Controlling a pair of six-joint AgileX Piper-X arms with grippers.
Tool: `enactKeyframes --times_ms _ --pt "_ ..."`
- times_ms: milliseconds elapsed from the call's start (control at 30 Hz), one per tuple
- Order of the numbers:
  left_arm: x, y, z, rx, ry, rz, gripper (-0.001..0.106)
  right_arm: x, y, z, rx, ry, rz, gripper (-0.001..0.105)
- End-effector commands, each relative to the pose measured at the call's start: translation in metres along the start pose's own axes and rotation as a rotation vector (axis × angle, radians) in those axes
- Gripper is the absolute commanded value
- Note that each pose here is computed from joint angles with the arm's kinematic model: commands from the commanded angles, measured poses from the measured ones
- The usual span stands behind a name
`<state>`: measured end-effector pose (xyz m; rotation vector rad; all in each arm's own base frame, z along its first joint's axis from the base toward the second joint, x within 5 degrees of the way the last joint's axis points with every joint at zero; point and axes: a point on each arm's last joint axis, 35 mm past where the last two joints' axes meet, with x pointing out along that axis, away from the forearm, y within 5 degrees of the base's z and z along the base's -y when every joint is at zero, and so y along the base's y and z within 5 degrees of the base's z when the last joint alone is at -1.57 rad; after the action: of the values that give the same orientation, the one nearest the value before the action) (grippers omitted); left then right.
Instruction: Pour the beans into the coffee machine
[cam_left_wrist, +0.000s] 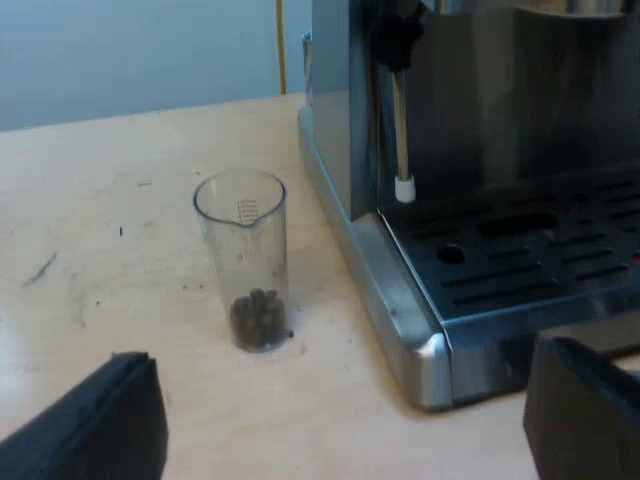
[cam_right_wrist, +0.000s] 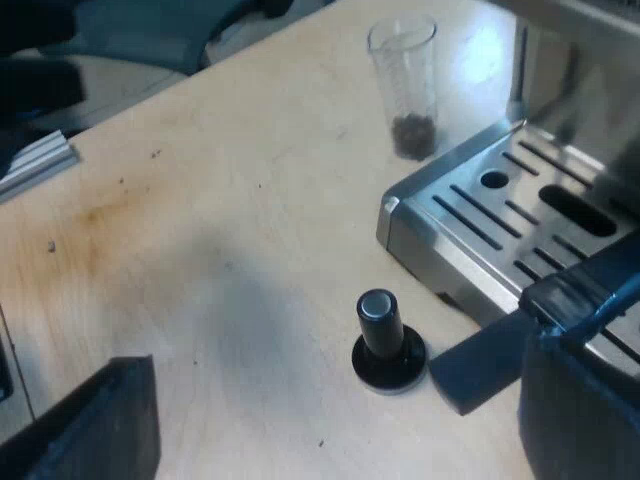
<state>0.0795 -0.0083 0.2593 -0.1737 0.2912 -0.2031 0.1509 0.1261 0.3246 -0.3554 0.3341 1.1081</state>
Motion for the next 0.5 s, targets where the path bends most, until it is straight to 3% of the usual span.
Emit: enactKeyframes --times_ms 33,300,500 --pt "0.011 0.002 0.004 0.005 -0.038 0.006 0.085 0.005 -0.002 0.002 -0.012 -0.008 0.016 0.079" --pt "0.043 0.009 0.004 0.001 -0.009 0.01 0.085 0.017 -0.007 0.0 -0.004 0.008 0.022 0.079" --pt "0.086 0.02 0.002 0.015 0.028 0.034 0.085 0.017 -0.007 0.0 -0.006 0.004 0.02 0.079"
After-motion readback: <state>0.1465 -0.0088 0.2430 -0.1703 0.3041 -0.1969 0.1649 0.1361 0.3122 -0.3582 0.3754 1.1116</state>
